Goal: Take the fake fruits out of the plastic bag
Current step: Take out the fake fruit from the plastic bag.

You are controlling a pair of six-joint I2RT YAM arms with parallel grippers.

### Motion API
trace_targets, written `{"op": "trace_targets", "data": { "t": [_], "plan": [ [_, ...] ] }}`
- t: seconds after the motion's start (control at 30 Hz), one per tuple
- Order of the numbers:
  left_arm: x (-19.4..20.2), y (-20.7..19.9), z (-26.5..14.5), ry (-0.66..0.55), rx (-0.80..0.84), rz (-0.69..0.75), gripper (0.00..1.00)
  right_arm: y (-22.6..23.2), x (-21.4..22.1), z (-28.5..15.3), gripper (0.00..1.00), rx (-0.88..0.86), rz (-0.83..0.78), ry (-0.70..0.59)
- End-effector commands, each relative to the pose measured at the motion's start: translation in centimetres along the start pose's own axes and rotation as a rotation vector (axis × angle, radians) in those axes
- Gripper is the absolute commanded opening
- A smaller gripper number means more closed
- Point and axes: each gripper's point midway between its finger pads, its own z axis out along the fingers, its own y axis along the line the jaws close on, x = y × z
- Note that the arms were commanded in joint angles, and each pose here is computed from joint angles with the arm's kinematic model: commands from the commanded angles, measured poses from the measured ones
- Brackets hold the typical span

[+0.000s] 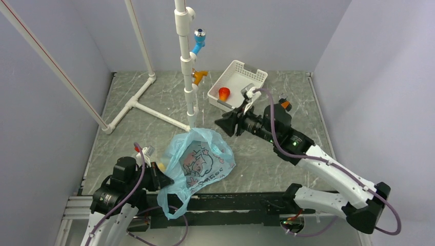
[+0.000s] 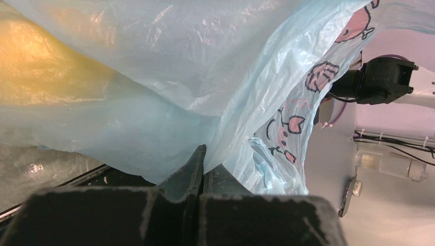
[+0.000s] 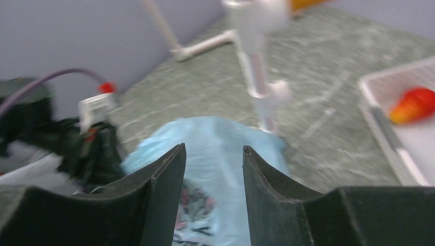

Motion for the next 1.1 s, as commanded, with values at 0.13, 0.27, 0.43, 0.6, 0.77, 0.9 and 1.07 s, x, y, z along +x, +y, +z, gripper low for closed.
{"op": "trace_targets", "data": {
  "t": [0.13, 0.27, 0.43, 0.6, 0.77, 0.9, 1.07],
  "plan": [
    [-0.7, -0.4, 0.1, -0.022, 0.007, -0.001, 0.0, 15.7, -0.8, -2.0, 0.51, -0.474, -0.164, -0.058],
    [-0.8, -0.3, -0.1, -0.028, -0.01, -0.013, 0.0, 18.9, 5.2, 0.4, 0.45, -0.507, -0.237, 0.075],
    [-1.9, -1.7, -1.7, -0.072, -0.005, 0.005, 0.0, 16.6, 13.4, 4.4, 0.28, -0.39, -0.241, 0.271],
    [-3.4, -4.5, -4.2, -0.132, 0.039, 0.051, 0.0, 13.1, 17.2, 6.1, 0.27, -0.251, -0.296, 0.301],
    [-3.5, -5.3, -4.6, -0.128, 0.056, 0.054, 0.0, 11.5, 19.9, 8.1, 0.27, -0.167, -0.354, 0.366],
    [-3.6, -5.3, -5.3, -0.147, 0.038, 0.061, 0.0, 10.7, 20.6, 10.1, 0.28, -0.131, -0.347, 0.38],
    [-3.0, -4.4, -5.5, -0.14, 0.002, 0.055, 0.0, 11.8, 21.2, 12.5, 0.34, -0.187, -0.307, 0.375]
  ]
}}
